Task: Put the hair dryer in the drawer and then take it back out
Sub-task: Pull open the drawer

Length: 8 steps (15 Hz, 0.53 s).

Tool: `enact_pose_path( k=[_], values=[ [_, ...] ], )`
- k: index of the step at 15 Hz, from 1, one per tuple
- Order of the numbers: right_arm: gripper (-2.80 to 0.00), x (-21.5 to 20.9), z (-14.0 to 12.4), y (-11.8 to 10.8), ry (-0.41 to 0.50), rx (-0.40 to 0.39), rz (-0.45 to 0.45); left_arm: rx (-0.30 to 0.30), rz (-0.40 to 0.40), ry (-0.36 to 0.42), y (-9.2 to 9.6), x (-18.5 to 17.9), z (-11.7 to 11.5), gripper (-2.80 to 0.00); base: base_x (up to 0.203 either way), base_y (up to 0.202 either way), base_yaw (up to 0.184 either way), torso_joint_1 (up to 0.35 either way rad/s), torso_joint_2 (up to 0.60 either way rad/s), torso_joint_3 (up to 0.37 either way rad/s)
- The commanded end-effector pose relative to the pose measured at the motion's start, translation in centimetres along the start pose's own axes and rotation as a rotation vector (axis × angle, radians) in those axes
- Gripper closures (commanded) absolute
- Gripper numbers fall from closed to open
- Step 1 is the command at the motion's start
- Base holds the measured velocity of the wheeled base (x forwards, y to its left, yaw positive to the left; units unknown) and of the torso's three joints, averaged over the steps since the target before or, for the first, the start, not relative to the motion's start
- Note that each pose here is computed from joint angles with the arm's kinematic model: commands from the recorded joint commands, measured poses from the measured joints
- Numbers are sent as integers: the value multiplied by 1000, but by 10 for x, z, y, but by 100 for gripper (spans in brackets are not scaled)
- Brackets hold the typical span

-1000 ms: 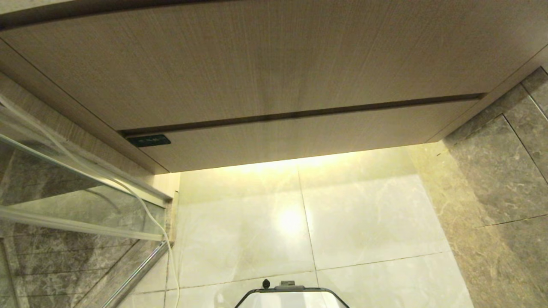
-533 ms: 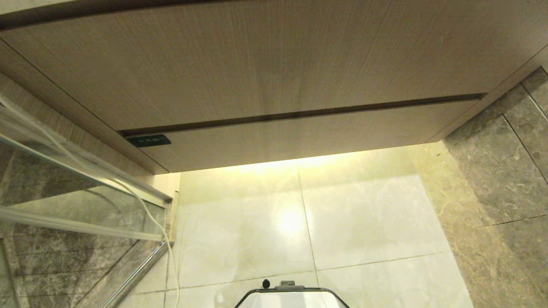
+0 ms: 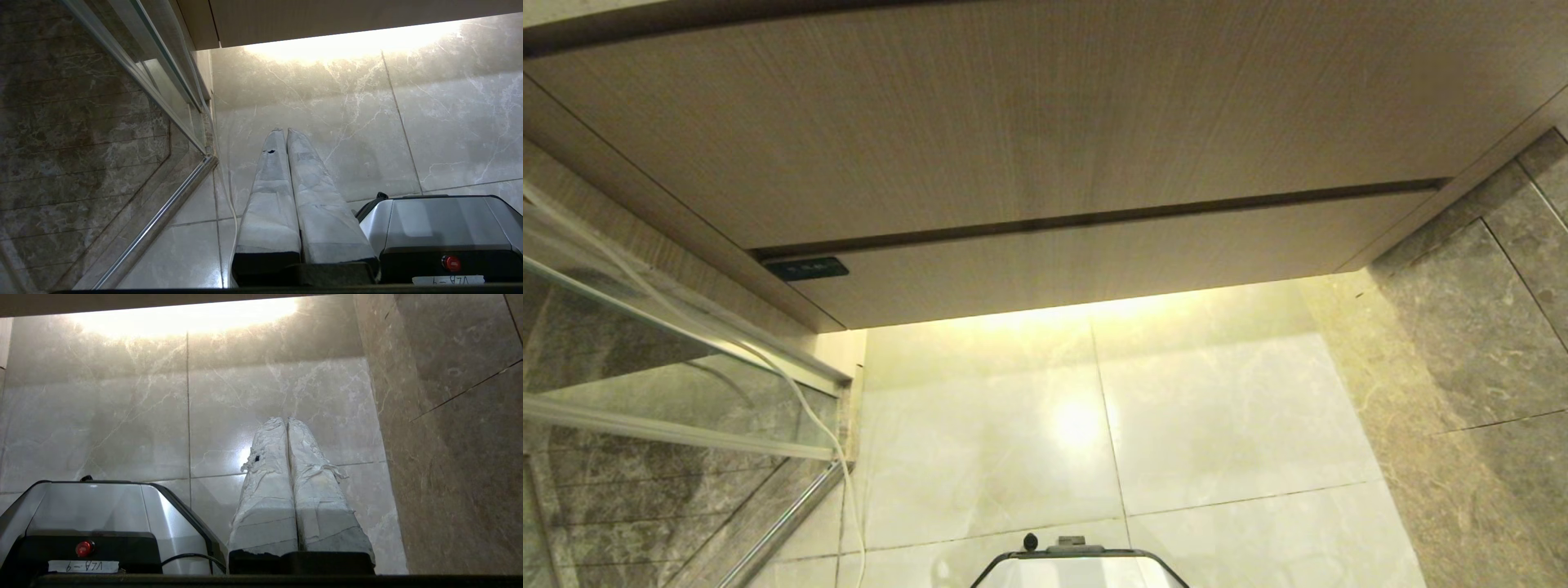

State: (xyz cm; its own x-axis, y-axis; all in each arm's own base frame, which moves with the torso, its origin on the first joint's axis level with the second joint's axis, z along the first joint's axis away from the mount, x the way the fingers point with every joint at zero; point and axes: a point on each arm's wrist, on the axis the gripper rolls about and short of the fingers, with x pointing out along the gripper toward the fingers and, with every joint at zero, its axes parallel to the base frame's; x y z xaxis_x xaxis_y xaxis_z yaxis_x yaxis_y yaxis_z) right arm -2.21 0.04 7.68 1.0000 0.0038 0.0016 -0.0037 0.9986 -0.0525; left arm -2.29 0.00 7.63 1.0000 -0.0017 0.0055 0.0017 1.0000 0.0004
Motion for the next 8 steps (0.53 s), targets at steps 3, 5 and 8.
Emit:
enact_pose_path(
  k=[3, 5, 8],
  values=[
    [0, -1, -1, 0, -6, 11, -1, 0, 0, 1, 0, 0, 0, 0, 0, 0, 0, 0, 0, 0],
    [0, -1, -1, 0, -4, 26, -2, 0, 0, -1, 0, 0, 0, 0, 0, 0, 0, 0, 0, 0],
    [0, -1, -1, 0, -4, 42, -2, 0, 0, 0, 0, 0, 0, 0, 0, 0, 0, 0, 0, 0]
  ],
)
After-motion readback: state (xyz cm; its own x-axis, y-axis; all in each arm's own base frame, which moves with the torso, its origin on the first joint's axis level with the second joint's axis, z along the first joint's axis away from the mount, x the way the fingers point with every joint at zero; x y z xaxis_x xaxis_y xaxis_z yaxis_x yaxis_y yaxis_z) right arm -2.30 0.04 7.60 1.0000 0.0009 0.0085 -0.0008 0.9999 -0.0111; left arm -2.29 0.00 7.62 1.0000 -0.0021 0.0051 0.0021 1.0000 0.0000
